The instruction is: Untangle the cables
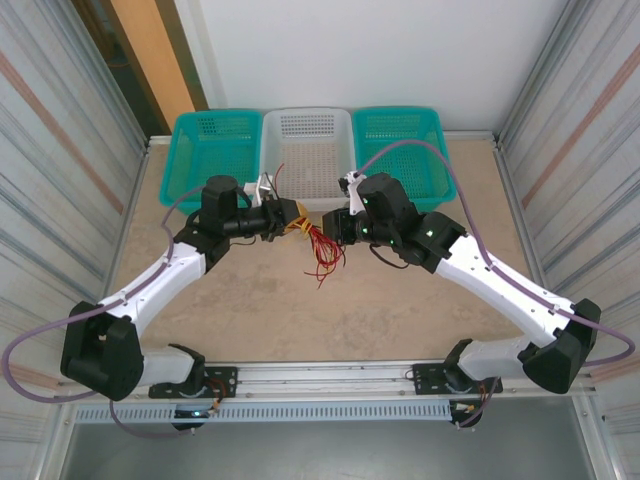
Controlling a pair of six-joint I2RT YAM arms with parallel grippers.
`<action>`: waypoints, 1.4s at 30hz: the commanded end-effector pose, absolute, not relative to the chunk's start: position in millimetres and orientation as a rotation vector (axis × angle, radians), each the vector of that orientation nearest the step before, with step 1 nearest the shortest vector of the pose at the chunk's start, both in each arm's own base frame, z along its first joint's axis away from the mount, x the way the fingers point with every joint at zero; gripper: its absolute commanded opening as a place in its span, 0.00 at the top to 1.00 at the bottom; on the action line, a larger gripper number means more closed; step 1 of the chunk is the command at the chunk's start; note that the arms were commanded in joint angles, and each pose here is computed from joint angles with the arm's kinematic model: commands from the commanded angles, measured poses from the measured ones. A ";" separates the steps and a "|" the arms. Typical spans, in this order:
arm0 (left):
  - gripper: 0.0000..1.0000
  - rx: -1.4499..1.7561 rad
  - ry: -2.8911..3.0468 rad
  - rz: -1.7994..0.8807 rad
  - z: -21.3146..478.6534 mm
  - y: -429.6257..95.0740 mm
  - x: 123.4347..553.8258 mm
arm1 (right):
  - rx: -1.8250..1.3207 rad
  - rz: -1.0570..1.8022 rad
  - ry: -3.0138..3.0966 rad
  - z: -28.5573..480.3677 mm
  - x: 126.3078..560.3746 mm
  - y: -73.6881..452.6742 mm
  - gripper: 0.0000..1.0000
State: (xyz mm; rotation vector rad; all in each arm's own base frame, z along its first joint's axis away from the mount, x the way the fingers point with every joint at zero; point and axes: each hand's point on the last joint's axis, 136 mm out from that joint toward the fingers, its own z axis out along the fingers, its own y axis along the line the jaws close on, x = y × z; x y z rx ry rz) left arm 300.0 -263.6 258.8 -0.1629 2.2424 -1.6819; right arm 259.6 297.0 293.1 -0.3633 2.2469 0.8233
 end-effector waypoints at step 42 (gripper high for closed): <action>1.00 0.465 1.000 -2.103 532.1 -267.3 237.4 | -0.235 1.630 1.955 327.0 327.1 278.0 1.00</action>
